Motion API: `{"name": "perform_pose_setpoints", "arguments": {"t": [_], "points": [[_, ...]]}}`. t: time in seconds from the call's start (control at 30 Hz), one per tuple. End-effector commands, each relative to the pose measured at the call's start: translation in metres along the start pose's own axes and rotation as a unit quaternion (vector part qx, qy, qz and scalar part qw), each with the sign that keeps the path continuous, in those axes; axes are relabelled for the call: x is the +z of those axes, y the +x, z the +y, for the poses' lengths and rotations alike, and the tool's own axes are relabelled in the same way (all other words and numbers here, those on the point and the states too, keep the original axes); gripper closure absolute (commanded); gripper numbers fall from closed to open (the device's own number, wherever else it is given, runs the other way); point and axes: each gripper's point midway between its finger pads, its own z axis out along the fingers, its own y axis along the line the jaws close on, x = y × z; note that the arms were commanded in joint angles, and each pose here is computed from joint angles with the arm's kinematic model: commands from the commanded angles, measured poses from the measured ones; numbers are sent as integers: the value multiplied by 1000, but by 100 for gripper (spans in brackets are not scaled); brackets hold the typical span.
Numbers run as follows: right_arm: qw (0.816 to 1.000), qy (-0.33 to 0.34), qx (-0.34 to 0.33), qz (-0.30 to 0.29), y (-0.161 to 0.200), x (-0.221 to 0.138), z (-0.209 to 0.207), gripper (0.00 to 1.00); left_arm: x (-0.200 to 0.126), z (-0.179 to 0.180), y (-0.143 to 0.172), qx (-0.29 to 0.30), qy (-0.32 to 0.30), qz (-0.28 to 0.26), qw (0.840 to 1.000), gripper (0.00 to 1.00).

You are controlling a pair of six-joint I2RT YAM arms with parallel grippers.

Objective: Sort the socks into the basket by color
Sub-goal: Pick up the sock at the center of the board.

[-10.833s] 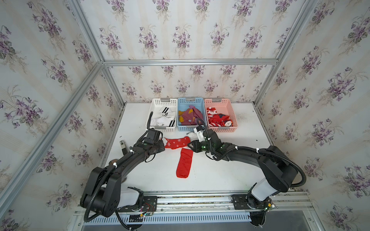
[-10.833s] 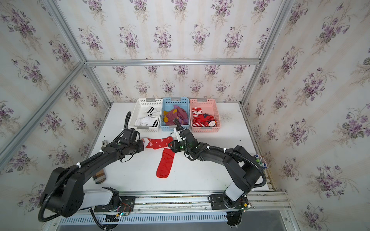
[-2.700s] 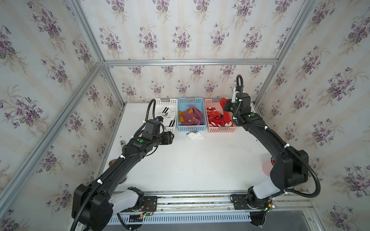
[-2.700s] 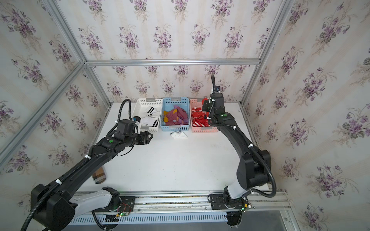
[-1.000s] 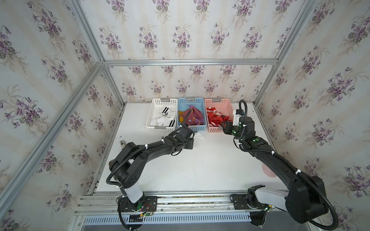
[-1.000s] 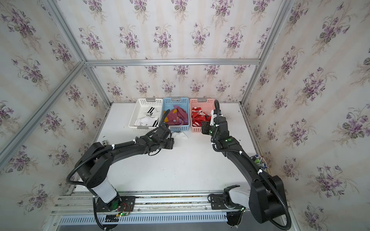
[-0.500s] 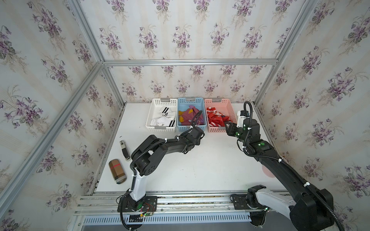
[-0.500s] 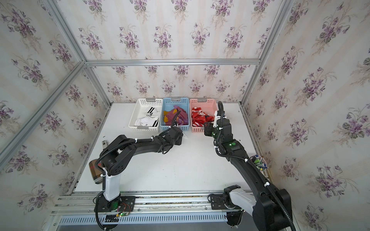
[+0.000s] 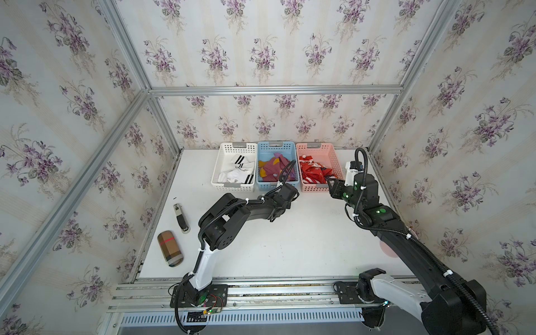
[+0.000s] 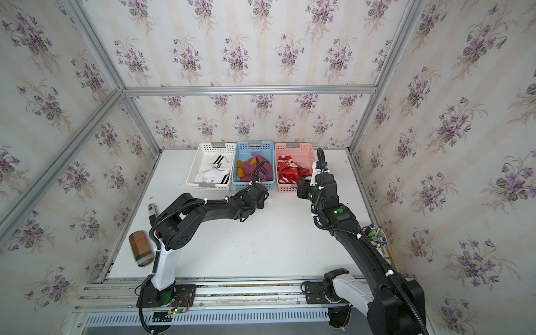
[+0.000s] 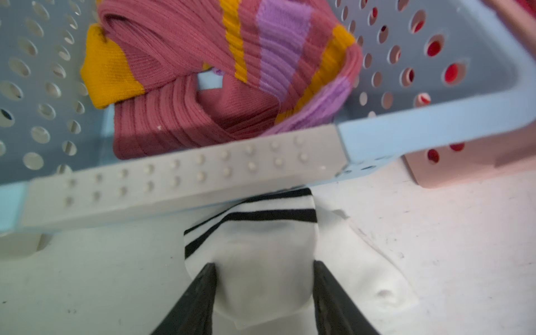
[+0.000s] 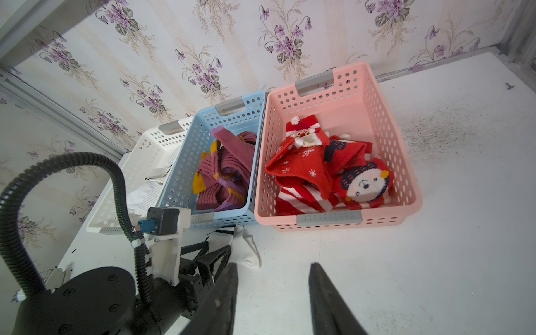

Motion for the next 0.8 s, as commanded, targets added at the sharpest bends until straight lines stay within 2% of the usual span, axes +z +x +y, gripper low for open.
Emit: {"name": "perform_pose_setpoints", "arguments": {"t": [0.0,0.17,0.33,0.77], "points": [[1000,10,-3,-2,0,-2,-4,58,-1,-2,-8,-4,0,-12,1000,57],[1000,11,-2,-6,0,-4,-5,58,-6,0,-9,-3,5,-13,1000,71],[1000,9,1,-4,3,-2,-5,58,-10,0,-4,3,12,-7,1000,80],[1000,1,12,-5,7,0,-4,58,-57,21,-6,-21,29,-12,999,85]]}}
